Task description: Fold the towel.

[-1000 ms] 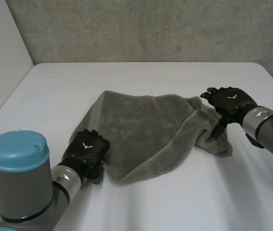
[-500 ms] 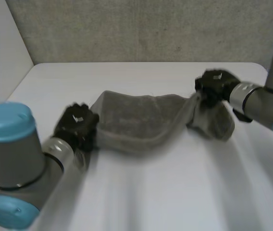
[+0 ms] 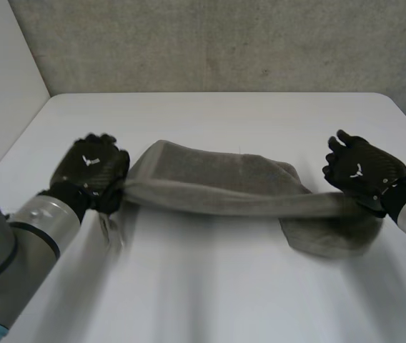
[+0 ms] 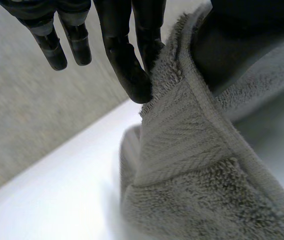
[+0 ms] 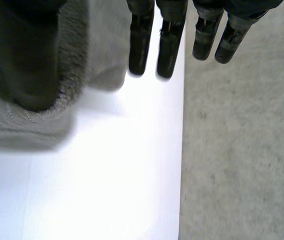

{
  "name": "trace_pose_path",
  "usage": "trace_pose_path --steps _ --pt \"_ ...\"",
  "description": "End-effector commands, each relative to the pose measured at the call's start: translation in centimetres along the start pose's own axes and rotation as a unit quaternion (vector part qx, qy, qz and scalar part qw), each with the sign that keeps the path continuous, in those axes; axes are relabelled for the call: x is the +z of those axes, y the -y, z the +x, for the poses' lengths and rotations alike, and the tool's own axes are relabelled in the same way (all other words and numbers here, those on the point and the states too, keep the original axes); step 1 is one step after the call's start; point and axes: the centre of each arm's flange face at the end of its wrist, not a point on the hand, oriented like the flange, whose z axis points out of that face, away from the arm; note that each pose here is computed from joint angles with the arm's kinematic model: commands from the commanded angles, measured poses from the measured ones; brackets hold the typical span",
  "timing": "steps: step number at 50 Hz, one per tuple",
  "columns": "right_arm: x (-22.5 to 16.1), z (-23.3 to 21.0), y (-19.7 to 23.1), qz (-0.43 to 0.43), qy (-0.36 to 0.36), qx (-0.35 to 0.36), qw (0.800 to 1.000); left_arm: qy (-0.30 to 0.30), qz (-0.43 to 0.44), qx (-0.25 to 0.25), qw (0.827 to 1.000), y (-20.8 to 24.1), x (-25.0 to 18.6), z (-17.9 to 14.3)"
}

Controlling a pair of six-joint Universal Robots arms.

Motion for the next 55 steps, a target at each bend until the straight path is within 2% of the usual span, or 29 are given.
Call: trace_pose_path --steps 1,3,4,5,6,7,8,15,17,20,23,25,30,36,55 --pt "0.3 4.2 0.6 0.023 -0.051 0.164 0.985 -0.018 -0.037 0.0 0.999 -2.1 0.7 1.1" --pt "0.2 7.1 1.4 0.062 -0.066 0.329 0.94 -0.023 -0.037 0.001 0.999 -2.1 0.6 1.4" --pt "0.2 7.1 1.4 0.062 -0.066 0.33 0.94 -0.023 -0.037 0.001 0.999 -2.1 0.6 1.4" --pt "0.1 8.1 1.9 0.08 -0.058 0.399 0.911 -0.025 -0.037 0.001 0.999 -2.1 0.6 1.5" --pt "0.1 8.1 1.9 0.08 -0.058 0.4 0.911 -0.025 -0.037 0.001 0.999 -2.1 0.6 1.5" --pt "0.1 8.6 2.0 0.089 -0.044 0.451 0.887 -0.027 -0.036 0.001 0.999 -2.0 0.5 1.6" --pt "0.3 8.9 2.0 0.091 -0.03 0.481 0.871 -0.027 -0.036 0.001 0.999 -2.0 0.5 1.7" --pt "2.1 7.2 0.8 0.038 0.038 0.528 0.848 -0.029 -0.038 0.002 0.999 -2.2 0.4 1.8" --pt "3.2 5.8 -0.1 0.0 0.075 0.543 0.836 -0.029 -0.04 0.001 0.999 -2.3 0.4 1.8" --pt "3.5 5.0 -0.6 -0.024 0.092 0.546 0.833 -0.029 -0.04 0.001 0.999 -2.3 0.4 1.8" --pt "3.5 3.6 -1.3 -0.067 0.117 0.525 0.84 -0.028 -0.04 0.001 0.999 -2.3 0.4 1.8" --pt "3.3 2.6 -2.0 -0.103 0.126 0.478 0.863 -0.026 -0.04 0.0 0.999 -2.2 0.4 1.7" --pt "3.3 2.0 -3.4 -0.147 0.119 0.43 0.883 -0.024 -0.037 0.0 0.999 -2.1 0.6 1.5" --pt "4.7 1.1 -5.1 -0.176 0.122 0.424 0.88 -0.028 -0.036 0.001 0.999 -2.1 0.5 1.7" --pt "6.2 -0.9 -6.8 -0.202 0.146 0.406 0.879 -0.027 -0.042 0.0 0.999 -2.4 0.6 1.6"
